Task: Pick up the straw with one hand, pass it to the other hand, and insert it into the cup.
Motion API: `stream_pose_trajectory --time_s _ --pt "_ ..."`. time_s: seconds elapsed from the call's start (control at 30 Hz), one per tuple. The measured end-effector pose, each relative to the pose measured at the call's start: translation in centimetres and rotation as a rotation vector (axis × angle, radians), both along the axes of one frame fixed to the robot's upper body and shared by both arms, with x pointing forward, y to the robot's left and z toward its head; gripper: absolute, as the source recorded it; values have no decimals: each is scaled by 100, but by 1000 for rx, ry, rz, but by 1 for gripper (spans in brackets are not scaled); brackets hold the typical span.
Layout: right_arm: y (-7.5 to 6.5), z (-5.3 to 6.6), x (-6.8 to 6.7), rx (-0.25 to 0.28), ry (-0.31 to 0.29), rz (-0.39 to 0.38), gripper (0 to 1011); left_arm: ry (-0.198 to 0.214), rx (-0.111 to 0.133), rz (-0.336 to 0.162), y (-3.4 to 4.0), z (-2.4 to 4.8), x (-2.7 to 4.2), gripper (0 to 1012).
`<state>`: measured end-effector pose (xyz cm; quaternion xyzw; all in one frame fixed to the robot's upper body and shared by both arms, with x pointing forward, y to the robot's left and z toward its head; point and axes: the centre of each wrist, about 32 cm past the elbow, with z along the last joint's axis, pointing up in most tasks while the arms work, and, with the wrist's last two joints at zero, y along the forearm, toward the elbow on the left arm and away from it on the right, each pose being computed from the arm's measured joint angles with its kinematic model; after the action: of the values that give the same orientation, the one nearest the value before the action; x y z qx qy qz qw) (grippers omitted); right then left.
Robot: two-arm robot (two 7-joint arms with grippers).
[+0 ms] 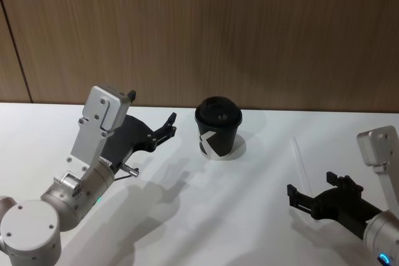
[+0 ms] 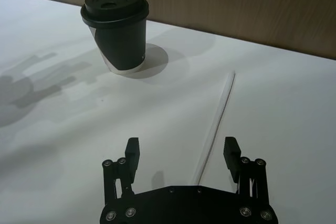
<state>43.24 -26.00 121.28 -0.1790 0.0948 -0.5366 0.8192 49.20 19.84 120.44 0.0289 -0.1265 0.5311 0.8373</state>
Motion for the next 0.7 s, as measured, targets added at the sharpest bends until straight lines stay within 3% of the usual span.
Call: stream_pose_trajectory --time_s 0.7 --pt "36 -72 38 -34 54 -7 1001 0 0 0 0 0 0 1000"
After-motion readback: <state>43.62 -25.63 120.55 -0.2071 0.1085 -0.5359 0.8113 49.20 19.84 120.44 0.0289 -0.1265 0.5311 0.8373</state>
